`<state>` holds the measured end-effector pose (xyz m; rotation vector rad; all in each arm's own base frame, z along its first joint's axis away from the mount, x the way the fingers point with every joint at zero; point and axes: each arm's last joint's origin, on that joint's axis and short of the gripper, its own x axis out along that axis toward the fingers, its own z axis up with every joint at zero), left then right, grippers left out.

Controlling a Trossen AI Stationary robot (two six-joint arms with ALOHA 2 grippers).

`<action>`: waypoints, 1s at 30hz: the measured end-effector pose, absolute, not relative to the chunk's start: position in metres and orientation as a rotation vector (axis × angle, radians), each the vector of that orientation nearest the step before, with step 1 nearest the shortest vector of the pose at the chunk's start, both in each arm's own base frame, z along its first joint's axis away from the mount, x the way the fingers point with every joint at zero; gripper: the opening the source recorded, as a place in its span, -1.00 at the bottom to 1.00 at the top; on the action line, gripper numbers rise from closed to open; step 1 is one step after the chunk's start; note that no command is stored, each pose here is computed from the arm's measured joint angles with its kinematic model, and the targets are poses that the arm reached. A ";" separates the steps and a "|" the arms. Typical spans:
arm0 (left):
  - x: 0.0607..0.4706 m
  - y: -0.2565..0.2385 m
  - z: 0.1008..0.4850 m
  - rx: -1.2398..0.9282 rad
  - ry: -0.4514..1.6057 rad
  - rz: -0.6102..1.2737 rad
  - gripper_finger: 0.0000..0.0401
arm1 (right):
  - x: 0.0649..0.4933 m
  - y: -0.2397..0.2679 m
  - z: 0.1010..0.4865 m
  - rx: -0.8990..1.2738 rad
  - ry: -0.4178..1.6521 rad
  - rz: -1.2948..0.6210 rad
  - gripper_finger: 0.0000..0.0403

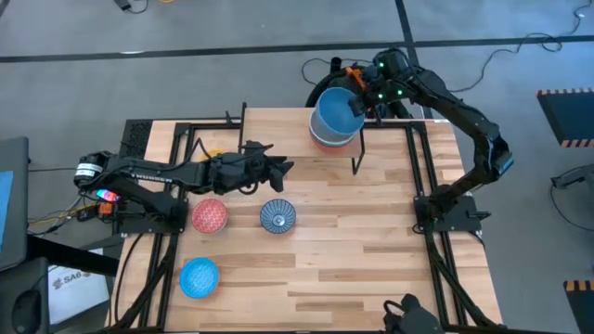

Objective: Place and stack bowls onto a shelf
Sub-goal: Stack the blue bowl on top of the white bowl on the shelf

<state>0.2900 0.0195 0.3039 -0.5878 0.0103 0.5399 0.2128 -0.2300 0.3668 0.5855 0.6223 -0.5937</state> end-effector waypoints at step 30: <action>0.287 0.022 0.296 -0.597 0.062 0.635 -0.17 | 0.236 -0.228 0.375 0.362 0.526 -0.498 -0.31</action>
